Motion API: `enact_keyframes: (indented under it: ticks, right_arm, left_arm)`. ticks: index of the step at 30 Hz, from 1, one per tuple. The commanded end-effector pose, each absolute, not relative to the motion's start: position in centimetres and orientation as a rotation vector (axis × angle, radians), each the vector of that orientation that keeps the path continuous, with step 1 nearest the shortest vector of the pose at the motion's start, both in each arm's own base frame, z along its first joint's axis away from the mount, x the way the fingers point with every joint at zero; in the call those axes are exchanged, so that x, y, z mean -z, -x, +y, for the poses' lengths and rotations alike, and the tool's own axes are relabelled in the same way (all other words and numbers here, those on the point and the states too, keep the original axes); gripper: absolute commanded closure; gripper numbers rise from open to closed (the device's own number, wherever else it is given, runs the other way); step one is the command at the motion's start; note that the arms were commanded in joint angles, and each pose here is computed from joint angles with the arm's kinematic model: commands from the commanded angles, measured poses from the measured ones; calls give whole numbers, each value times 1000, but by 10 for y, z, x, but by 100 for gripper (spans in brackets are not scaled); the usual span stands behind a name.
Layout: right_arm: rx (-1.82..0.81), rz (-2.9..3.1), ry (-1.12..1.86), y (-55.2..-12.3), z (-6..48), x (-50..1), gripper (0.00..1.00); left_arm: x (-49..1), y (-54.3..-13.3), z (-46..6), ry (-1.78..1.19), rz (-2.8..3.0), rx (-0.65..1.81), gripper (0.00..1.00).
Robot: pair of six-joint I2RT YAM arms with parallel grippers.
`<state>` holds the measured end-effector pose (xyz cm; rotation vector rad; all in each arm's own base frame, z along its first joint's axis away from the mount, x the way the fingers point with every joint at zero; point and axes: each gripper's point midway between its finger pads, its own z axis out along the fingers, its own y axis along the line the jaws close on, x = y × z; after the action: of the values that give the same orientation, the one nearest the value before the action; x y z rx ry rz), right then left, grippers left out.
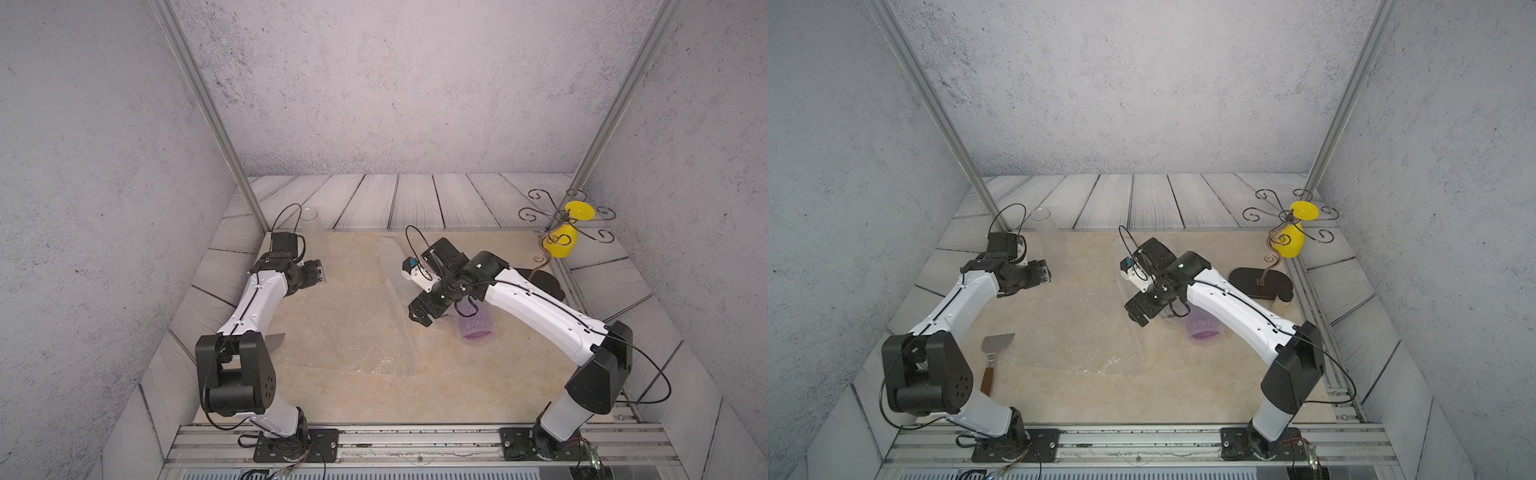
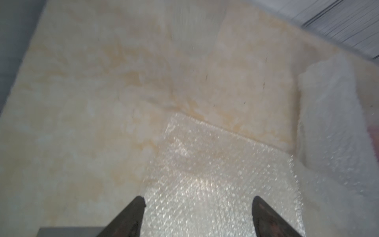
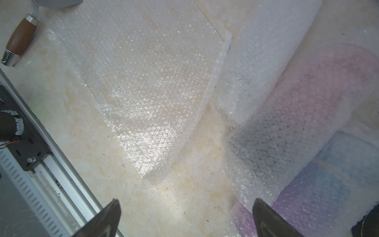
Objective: Unwrap the vase from the bubble wrap
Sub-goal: Move the bubble wrap to the center of the board.
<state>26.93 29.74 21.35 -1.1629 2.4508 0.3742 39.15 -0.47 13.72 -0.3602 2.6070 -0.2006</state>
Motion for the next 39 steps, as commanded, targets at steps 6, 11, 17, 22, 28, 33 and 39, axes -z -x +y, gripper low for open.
enact_keyframes:
  ticks: [6, 11, 17, 22, 28, 33, 39]
  right_arm:
    - [-449, 2384, 1119, -255, 289, -239, 1]
    - [-448, 2374, 1094, -245, 278, -243, 1]
    - [-508, 2392, 1066, -228, 269, -236, 1]
    - [-555, 2391, 1080, -227, 276, -236, 1]
    - [-594, 2391, 1079, -225, 281, -236, 1]
    - [-594, 2402, 1077, -223, 280, -231, 1]
    - [-594, 2397, 1080, -226, 282, -232, 1]
  left_arm:
    - [-58, -318, -13, 487, 2980, 245, 20]
    - [-49, -317, 3, 459, 3015, 100, 28]
    - [-50, -313, 33, 444, 3023, -139, 28]
    - [-43, -316, 47, 467, 3040, -187, 28]
    - [-30, -326, 51, 432, 3083, -175, 27]
    - [-19, -326, 41, 420, 3121, -86, 32]
    - [-13, -319, 34, 424, 3142, -32, 64]
